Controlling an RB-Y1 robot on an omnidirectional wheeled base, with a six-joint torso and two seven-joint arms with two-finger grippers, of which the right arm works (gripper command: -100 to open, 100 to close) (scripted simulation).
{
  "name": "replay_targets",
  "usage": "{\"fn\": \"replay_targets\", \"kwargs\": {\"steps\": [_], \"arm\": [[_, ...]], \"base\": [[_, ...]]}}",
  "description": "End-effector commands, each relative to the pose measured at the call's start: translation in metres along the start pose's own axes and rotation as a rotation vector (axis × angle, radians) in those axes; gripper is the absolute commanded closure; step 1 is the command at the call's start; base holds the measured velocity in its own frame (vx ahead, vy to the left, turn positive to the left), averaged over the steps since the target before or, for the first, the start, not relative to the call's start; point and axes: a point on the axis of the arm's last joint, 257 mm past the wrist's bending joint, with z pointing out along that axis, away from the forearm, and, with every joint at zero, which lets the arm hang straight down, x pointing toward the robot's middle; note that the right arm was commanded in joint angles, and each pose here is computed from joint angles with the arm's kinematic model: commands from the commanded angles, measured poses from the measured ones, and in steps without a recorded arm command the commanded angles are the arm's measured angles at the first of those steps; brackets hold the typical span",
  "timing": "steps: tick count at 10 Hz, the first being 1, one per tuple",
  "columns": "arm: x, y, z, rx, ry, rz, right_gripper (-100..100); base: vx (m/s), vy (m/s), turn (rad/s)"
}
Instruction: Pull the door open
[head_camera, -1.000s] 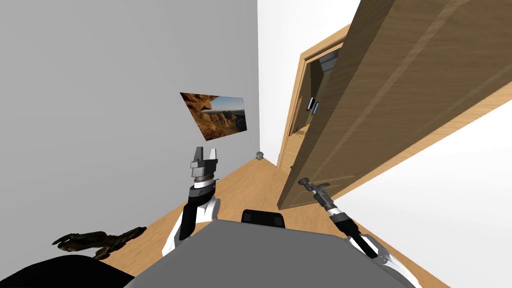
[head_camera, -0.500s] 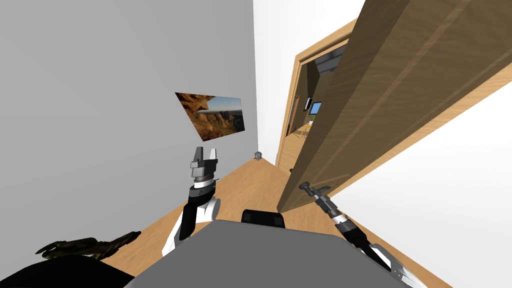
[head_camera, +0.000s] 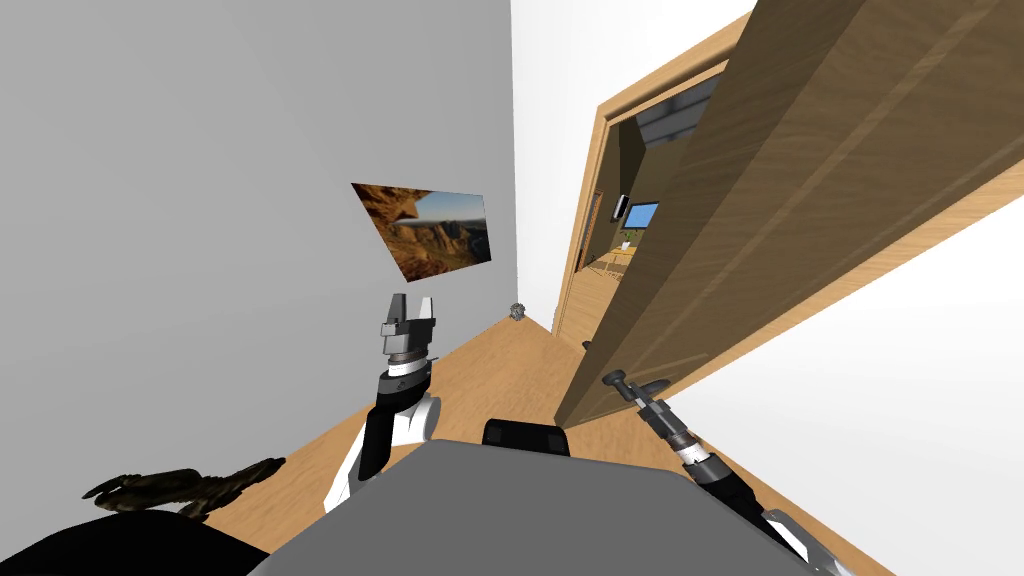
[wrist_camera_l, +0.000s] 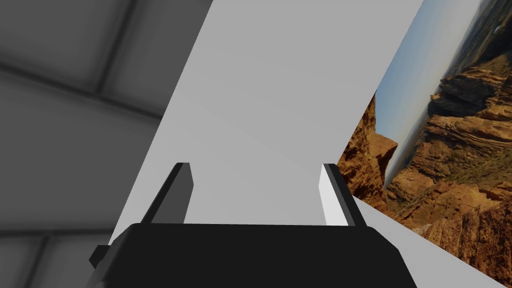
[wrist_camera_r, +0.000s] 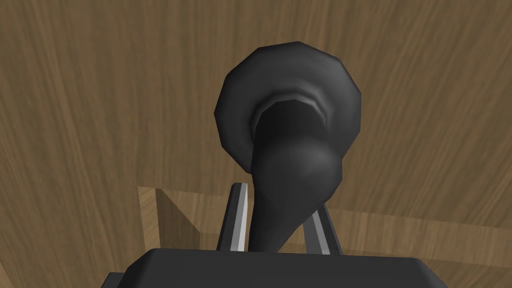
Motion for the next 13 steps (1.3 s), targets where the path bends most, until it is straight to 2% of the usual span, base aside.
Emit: {"fn": "replay_targets", "kwargs": {"steps": [1, 11, 12, 13], "arm": [[0.005, -0.002, -0.0118, 0.003, 0.012, 0.001, 100], [0.019, 0.001, -0.0691, -0.004, 0.067, -0.001, 100], [0.016, 0.002, -0.0825, -0.006, 0.037, 0.0, -100], [0.015, 0.002, -0.0903, -0.004, 0.026, 0.002, -100]], "base": [[0.001, -0.007, 0.03], [-0.008, -0.012, 0.04], [0.001, 0.011, 0.009], [0.015, 0.028, 0.0]]}}
